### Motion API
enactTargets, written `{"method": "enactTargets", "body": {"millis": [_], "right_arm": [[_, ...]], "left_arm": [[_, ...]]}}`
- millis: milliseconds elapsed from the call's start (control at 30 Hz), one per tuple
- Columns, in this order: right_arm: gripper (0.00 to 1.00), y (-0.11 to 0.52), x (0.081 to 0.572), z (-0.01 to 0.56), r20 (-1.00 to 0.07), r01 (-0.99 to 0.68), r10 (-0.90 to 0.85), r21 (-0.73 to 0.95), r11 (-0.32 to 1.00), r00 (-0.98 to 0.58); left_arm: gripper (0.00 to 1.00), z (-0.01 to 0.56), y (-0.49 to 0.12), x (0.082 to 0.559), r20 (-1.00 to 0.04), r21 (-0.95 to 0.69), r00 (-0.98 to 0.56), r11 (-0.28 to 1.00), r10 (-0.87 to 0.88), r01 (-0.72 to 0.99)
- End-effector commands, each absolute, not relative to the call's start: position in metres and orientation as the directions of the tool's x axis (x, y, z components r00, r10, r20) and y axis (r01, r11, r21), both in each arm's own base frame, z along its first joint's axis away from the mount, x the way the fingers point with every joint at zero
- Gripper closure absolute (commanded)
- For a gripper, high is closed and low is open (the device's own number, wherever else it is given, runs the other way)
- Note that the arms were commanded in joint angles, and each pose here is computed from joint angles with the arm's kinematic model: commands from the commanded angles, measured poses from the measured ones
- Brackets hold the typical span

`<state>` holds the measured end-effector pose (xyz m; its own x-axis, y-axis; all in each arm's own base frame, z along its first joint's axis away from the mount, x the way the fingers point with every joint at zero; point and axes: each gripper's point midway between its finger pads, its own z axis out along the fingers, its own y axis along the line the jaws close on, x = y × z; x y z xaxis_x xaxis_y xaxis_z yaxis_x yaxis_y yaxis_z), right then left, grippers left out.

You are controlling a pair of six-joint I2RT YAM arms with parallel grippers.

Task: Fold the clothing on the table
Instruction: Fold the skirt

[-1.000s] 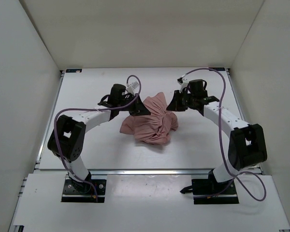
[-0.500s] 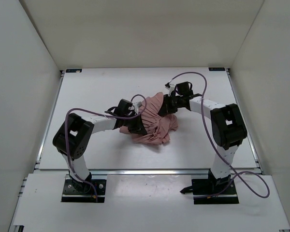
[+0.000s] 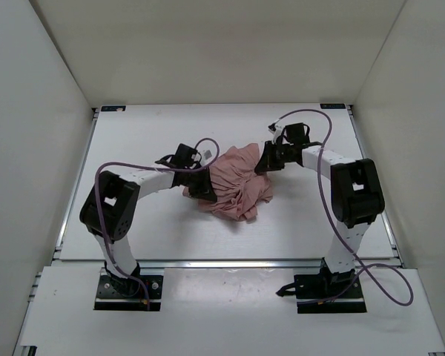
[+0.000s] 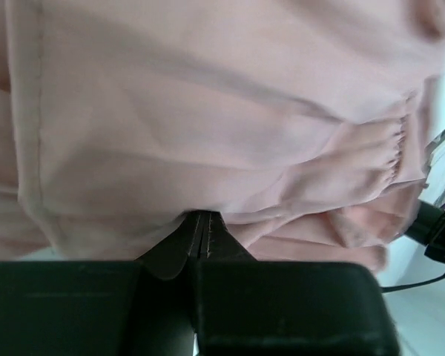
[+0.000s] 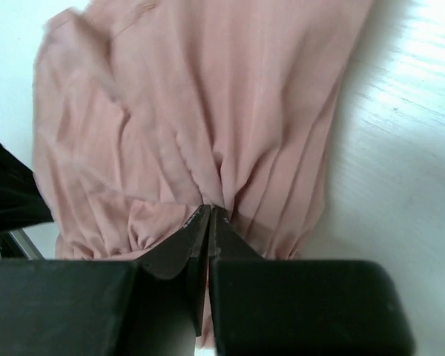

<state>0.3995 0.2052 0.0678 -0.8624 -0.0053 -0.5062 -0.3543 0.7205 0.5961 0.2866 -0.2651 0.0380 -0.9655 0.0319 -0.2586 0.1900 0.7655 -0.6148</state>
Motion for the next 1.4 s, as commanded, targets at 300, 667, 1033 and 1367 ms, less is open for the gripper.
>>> {"method": "enactTargets", "body": {"millis": [300, 667, 1033, 1367], "right_arm": [[0.93, 0.227, 0.399, 0.163, -0.689, -0.496, -0.036, 0.483, 0.722, -0.724], [1.00, 0.256, 0.419, 0.104, -0.580, -0.477, -0.091, 0.559, 0.679, -0.810], [1.00, 0.261, 0.424, 0.083, -0.539, -0.465, -0.120, 0.568, 0.679, -0.834], [1.00, 0.254, 0.433, 0.071, -0.524, -0.448, -0.130, 0.543, 0.710, -0.842]], "left_arm": [[1.00, 0.149, -0.263, 0.340, -0.577, -0.528, -0.815, 0.781, -0.043, 0.333], [1.00, 0.133, -0.336, 0.294, -0.500, -0.690, -0.862, 0.559, 0.090, 0.459], [1.00, 0.094, -0.358, 0.258, -0.407, -0.732, -0.898, 0.528, 0.170, 0.431], [1.00, 0.048, -0.353, 0.215, -0.284, -0.745, -0.921, 0.542, 0.268, 0.388]]}}
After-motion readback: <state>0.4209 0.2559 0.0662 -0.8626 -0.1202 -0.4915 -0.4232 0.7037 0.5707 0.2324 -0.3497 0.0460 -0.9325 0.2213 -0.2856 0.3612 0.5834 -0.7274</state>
